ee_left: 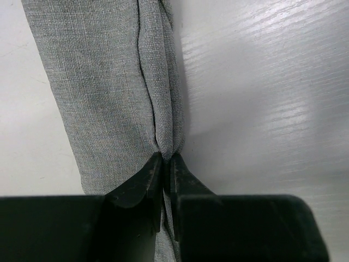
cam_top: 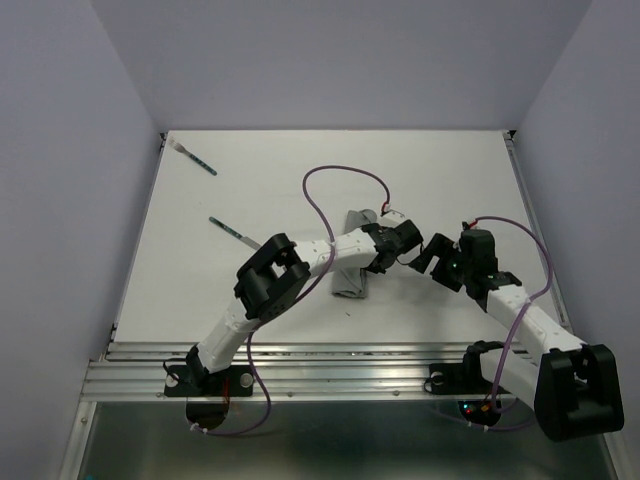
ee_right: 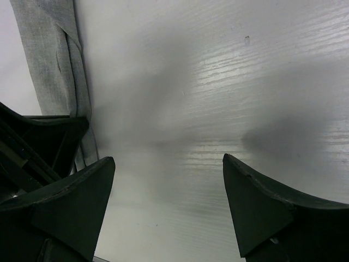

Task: Fold the napkin into a case and place the utensils inside
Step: Pick up the smaller rectangle-folded napkin from the center of the board, then turn over the smaller rectangle-folded napkin at the center of the board.

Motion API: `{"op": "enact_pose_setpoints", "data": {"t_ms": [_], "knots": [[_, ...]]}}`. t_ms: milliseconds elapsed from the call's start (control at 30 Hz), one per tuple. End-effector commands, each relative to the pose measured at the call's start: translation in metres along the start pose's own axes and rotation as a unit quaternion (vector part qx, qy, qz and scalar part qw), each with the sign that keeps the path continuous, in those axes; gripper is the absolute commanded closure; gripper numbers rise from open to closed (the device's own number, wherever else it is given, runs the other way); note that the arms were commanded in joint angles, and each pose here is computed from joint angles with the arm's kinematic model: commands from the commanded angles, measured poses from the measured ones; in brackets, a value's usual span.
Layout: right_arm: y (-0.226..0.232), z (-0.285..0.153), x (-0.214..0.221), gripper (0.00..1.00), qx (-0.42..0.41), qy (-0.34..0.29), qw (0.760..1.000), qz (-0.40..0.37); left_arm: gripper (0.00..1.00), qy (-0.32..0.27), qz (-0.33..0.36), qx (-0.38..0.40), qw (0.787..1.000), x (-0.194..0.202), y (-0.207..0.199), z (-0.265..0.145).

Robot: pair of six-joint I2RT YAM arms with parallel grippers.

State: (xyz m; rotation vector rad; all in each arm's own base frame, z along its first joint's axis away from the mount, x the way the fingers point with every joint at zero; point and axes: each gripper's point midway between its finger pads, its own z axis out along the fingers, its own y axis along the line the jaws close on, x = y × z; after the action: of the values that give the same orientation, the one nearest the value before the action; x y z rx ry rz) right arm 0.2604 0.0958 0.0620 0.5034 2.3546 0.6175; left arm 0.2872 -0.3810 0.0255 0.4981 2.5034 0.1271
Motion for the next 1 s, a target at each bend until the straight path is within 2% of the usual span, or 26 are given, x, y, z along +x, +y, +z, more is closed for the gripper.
{"op": "enact_pose_setpoints", "data": {"t_ms": [0,133,233,267,633,833,967], "knots": [[0.000,-0.003,-0.002,0.15,-0.006,-0.008,1.000,-0.003,1.00,-0.006,0.002,0.001,1.000,-0.007,-0.003,-0.005],[-0.001,-0.004,-0.005,0.15,0.001,-0.014,1.000,-0.006,1.00,-0.026,-0.001,0.076,0.997,-0.026,-0.017,-0.033],[-0.002,-0.005,-0.010,0.15,0.009,-0.026,1.000,-0.005,1.00,-0.051,-0.010,0.163,0.985,-0.046,-0.032,-0.060],[-0.002,-0.006,-0.013,0.15,0.011,-0.032,0.999,-0.004,1.00,-0.044,-0.008,0.191,0.981,-0.043,-0.037,-0.065],[-0.005,-0.026,-0.039,0.16,0.038,-0.105,0.994,0.015,1.00,-0.061,-0.010,0.334,0.940,-0.060,-0.054,-0.099],[-0.010,-0.045,-0.054,0.17,0.056,-0.157,0.985,0.034,1.00,-0.064,-0.001,0.425,0.903,-0.063,-0.067,-0.109],[-0.008,-0.052,-0.059,0.17,0.055,-0.170,0.983,0.033,1.00,-0.040,-0.003,0.484,0.874,-0.052,-0.072,-0.108]]}}
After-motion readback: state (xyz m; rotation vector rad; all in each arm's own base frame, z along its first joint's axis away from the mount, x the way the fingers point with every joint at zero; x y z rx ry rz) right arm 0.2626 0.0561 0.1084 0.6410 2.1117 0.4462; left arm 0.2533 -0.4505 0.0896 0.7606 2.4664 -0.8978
